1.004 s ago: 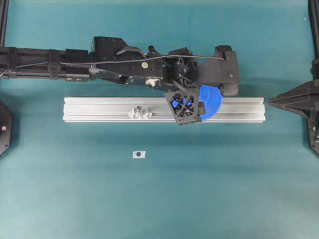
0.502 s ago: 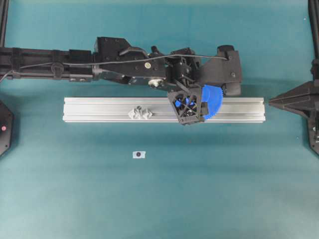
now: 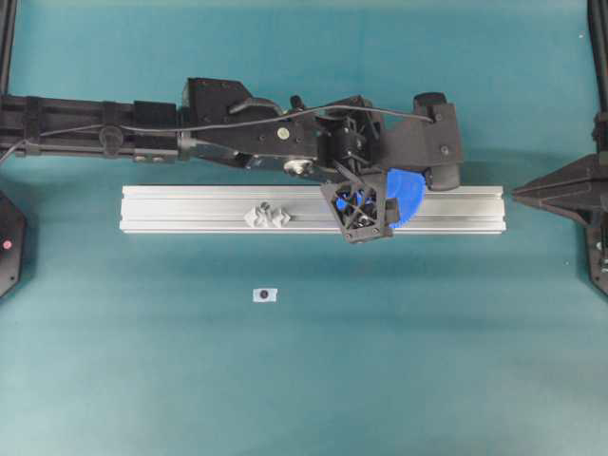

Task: Find the location of the shaft and insert the large gear.
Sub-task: 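Lower the blue gear onto the shaft, adjusting its position with the left gripper, then push the gear down the shaft, open the left gripper and release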

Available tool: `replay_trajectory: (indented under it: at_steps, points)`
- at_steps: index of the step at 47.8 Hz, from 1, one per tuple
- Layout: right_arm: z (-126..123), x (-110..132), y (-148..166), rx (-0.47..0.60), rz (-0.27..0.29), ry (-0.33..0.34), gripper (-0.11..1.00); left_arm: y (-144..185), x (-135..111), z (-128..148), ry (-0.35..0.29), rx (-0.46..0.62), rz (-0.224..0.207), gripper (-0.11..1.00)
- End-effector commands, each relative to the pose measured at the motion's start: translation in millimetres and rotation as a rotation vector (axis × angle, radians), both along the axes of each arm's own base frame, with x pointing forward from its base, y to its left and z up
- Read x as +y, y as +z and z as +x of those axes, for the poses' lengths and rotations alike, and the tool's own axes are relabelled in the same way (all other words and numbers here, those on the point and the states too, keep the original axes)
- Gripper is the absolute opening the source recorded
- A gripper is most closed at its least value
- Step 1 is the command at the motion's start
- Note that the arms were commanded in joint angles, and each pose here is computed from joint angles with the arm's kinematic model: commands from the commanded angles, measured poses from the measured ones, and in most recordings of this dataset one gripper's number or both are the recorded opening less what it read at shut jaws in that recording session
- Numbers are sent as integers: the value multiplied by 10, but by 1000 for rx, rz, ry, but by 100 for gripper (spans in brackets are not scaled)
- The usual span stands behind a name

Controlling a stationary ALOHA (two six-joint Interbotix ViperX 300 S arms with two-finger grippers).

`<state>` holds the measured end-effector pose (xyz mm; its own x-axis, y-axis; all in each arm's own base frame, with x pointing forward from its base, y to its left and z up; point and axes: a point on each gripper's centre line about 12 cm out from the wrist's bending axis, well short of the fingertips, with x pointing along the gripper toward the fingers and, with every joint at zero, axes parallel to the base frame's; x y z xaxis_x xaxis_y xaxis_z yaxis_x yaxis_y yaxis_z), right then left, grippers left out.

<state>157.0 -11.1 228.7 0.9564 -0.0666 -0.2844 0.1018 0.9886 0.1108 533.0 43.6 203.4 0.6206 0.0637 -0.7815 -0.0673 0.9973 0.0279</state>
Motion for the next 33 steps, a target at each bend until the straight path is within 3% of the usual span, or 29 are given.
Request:
replay_trajectory:
  at_steps: [1, 14, 33]
  points:
    - [17, -4, 38, -13, 6, -4, 0, 120, -133, 31, -19, -37, -6, 87]
    - [22, -5, 48, -22, 7, -5, 0, 90, 163, -62, 60, -20, -24, 87]
    - [22, -5, 54, -27, 7, -5, 0, 27, 77, -258, 60, 19, -38, 87]
